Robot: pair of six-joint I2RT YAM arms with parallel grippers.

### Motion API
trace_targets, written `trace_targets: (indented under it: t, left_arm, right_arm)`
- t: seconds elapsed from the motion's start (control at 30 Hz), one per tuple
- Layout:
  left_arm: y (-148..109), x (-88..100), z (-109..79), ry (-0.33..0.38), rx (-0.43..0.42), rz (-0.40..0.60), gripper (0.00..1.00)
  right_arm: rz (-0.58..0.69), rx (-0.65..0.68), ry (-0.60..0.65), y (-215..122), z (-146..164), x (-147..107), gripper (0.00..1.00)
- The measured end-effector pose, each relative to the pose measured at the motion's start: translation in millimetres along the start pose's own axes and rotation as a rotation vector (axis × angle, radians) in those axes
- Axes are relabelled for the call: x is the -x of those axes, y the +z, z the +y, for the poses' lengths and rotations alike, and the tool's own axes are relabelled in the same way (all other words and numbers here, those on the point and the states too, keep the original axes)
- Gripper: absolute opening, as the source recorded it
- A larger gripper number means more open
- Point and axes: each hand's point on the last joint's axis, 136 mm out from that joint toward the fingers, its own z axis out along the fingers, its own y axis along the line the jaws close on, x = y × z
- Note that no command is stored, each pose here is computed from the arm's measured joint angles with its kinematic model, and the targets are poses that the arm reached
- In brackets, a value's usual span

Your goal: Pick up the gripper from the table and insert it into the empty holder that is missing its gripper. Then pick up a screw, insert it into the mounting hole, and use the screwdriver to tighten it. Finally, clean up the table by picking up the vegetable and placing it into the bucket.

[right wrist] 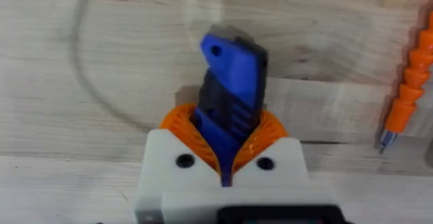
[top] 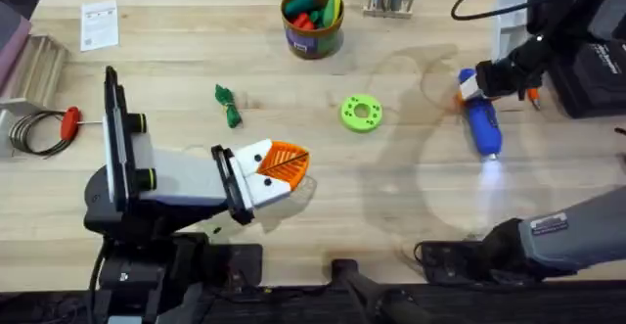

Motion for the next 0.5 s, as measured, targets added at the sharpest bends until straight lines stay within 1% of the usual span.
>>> trace_targets:
  t: [0.03,0.07,0.5]
  left_arm:
    - [0.0,0.0,0.0,0.000,0.000,0.000,0.005]
    - [0.0,0.0,0.0,0.000,0.000,0.000,0.005]
    - [0.0,0.0,0.0,0.000,0.000,0.000,0.005]
  right_arm:
    - [0.003,-0.002,0.006,0.7,-0.8,-0.5,0.044]
    - [0.003,-0.002,0.008,1.1,-1.3,-0.7,0.021]
    - [0.004,-0.001,0.007,0.6,-1.0,-0.7,0.023]
